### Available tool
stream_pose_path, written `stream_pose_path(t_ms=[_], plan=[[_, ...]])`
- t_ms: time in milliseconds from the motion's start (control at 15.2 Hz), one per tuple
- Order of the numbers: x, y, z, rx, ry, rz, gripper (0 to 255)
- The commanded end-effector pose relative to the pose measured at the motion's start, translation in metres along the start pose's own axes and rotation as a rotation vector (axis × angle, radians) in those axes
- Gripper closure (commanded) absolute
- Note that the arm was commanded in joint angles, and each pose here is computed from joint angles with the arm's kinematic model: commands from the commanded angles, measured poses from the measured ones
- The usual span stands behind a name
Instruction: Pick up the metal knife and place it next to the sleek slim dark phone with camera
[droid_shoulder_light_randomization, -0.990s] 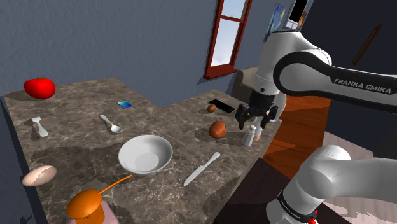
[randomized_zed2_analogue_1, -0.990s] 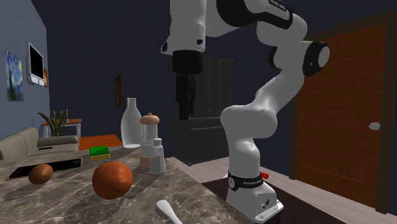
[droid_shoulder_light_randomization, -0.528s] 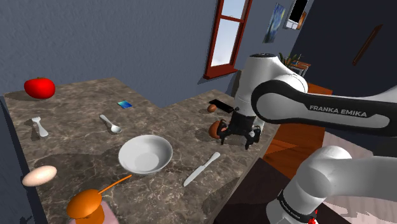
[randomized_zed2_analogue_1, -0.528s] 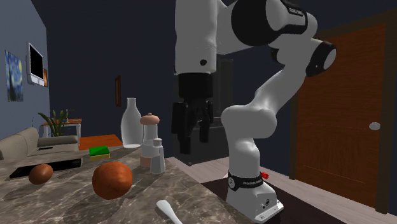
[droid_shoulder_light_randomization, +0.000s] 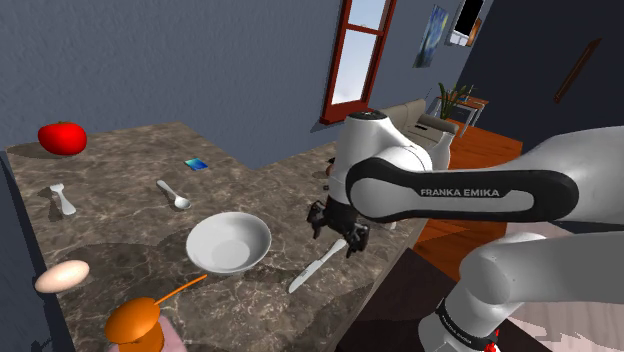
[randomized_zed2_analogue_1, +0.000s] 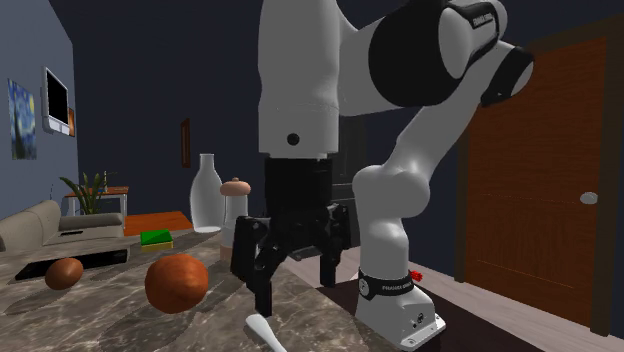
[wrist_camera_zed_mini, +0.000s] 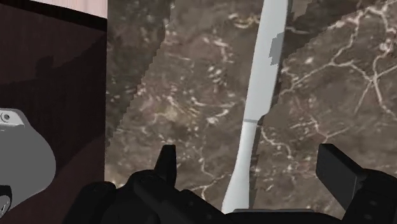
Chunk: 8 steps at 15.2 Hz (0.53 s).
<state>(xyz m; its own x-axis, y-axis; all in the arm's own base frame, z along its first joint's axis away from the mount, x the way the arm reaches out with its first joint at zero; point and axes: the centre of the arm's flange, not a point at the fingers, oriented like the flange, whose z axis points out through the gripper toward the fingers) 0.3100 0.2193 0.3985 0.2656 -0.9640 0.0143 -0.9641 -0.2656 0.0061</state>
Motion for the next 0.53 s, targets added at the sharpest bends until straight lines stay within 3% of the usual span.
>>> stream_pose_path(t_ms=[0, 462], plan=[[-0.013, -0.017, 0.016, 0.009, -0.008, 0.108, 0], [-0.014, -0.02, 0.05, 0.01, -0.009, 0.121, 0]])
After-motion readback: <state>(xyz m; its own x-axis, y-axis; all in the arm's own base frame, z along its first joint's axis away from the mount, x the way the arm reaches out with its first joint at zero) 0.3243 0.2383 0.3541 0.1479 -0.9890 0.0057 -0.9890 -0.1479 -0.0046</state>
